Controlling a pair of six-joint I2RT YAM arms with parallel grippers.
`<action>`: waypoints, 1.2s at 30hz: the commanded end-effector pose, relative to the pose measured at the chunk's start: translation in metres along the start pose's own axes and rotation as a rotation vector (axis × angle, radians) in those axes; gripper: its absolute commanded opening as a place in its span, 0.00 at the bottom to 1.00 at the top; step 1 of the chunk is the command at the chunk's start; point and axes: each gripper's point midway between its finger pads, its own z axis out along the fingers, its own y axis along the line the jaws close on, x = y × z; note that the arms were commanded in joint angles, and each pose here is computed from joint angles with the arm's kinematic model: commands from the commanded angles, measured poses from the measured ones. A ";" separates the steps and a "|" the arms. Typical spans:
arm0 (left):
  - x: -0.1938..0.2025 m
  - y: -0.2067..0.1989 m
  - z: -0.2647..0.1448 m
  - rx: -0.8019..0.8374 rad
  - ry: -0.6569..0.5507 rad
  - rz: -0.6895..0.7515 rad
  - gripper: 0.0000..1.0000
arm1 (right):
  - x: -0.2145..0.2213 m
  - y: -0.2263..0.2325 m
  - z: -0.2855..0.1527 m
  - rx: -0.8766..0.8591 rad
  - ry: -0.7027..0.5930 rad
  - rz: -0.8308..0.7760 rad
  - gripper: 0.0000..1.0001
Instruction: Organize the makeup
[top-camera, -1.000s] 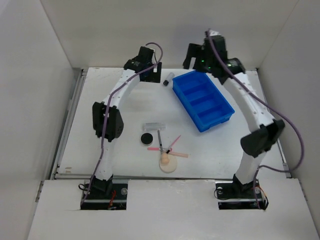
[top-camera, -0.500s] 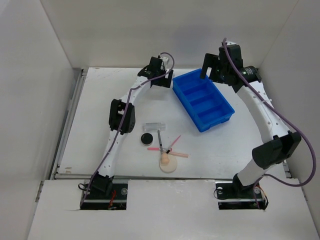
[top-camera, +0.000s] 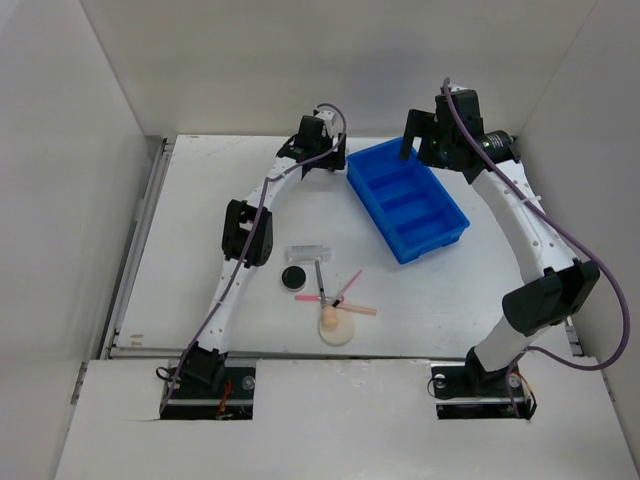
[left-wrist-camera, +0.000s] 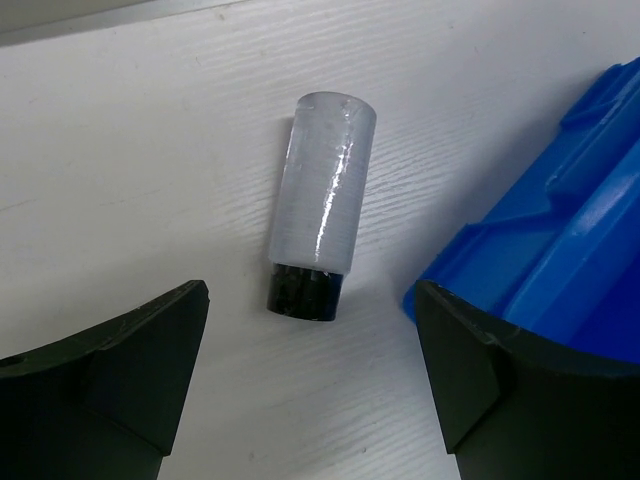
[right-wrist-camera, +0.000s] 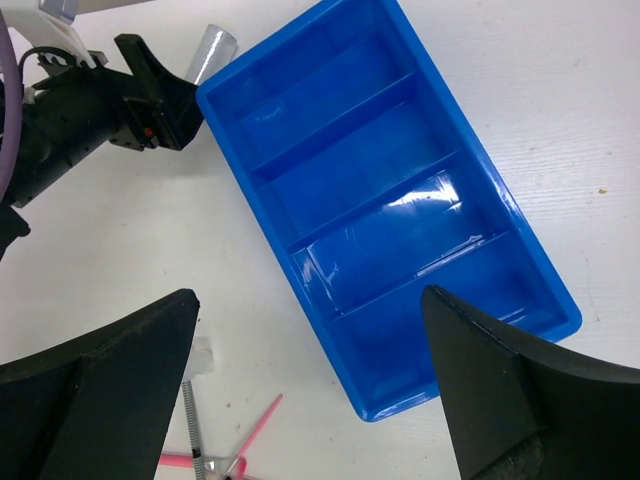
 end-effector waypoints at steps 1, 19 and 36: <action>-0.031 -0.007 -0.005 0.030 -0.086 -0.025 0.81 | -0.014 0.003 -0.005 -0.011 -0.033 0.003 0.99; -0.014 -0.003 0.009 0.029 -0.067 -0.057 0.69 | -0.007 0.006 0.008 -0.017 -0.001 0.007 0.99; -0.016 -0.004 0.009 0.031 -0.076 -0.056 0.56 | -0.005 0.006 0.011 -0.013 0.008 0.005 0.99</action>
